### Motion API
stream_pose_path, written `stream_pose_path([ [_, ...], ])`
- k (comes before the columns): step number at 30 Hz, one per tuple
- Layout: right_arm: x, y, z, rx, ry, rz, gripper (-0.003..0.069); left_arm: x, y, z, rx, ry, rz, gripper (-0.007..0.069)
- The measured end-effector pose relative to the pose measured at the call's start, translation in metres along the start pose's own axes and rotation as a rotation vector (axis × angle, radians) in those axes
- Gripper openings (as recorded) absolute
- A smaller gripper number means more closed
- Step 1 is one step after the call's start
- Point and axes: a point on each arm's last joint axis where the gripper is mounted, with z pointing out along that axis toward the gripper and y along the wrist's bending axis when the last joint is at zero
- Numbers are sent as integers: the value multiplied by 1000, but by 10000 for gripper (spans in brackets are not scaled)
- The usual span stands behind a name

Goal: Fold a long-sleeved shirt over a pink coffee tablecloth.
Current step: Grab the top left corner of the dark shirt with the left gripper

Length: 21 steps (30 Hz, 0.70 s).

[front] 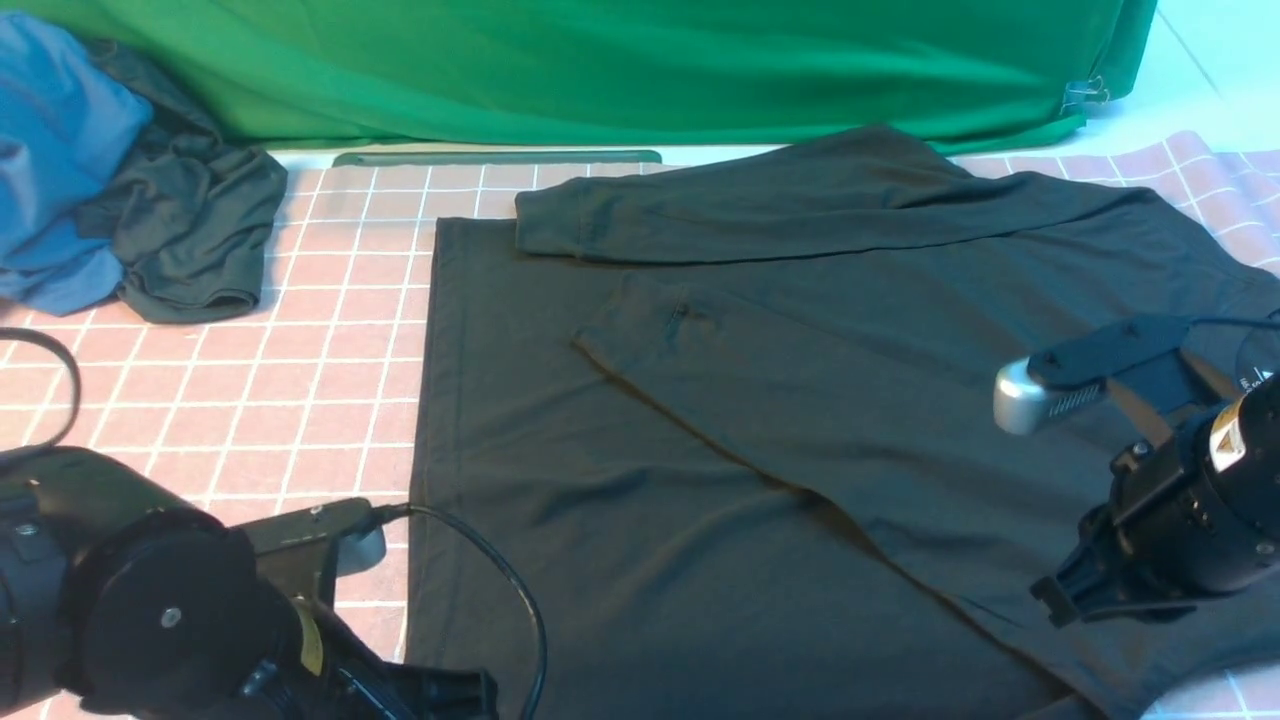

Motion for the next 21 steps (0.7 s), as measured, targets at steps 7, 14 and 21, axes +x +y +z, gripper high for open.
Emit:
stream_pose_path([
  [7,-8,4,-57,-5,-223,-20,41,-8,-3,29,-63,61,-18,403],
  [14,0,6,-82,-8,-309,-27,45,-10,-4,39,-84,82,15,186],
  [21,9,1,-81,37,-211,-22,50,-1,11,26,-213,148,124,27],
])
